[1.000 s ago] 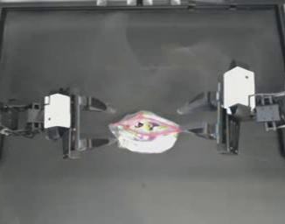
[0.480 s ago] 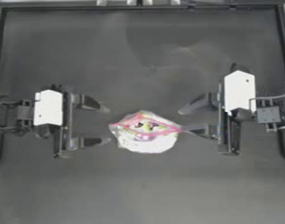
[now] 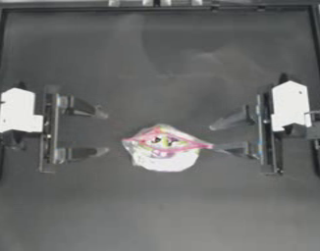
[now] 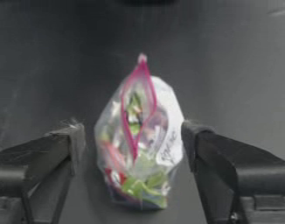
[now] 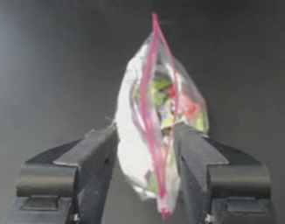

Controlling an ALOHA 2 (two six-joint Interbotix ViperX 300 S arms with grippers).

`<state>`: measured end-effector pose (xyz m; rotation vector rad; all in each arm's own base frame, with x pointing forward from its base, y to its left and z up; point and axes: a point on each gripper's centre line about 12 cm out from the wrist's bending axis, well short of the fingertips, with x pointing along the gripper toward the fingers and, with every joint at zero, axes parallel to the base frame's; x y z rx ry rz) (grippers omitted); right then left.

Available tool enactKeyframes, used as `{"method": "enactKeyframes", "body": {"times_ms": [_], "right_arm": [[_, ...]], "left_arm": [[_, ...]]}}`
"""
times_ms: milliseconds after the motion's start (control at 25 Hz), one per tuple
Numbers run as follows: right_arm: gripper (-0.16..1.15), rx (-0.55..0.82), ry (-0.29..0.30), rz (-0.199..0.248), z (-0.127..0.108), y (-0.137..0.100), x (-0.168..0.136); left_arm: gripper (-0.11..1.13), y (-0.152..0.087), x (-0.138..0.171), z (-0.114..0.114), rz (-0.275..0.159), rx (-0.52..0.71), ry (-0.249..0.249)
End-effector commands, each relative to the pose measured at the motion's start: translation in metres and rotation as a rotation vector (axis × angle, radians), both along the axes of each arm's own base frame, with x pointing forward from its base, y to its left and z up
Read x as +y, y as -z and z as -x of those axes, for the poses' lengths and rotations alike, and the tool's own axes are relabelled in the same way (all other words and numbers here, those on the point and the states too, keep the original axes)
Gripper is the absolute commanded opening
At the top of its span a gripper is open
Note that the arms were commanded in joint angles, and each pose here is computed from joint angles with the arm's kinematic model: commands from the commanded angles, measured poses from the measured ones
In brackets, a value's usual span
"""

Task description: Put candy in bag

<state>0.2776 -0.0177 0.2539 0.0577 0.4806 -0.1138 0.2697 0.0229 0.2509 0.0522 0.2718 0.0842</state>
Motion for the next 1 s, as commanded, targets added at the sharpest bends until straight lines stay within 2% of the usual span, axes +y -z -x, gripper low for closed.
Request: {"method": "enactKeyframes", "body": {"times_ms": [40,440,680,1000], "right_arm": [[0.79,-0.037,0.003,0.003,0.006,-0.008,-0.001],[0.80,-0.091,0.013,0.004,0.019,-0.008,-0.008],[0.80,-0.103,0.003,0.041,0.023,-0.011,-0.008],[0.80,-0.130,0.002,0.047,0.032,-0.015,-0.007]], "left_arm": [[0.96,-0.014,0.000,0.008,-0.002,-0.051,-0.002],[0.95,-0.016,-0.002,0.028,-0.004,-0.090,-0.002],[0.93,-0.015,-0.003,0.039,-0.006,-0.110,-0.002],[0.89,-0.015,-0.002,0.053,-0.003,-0.118,-0.011]]}}
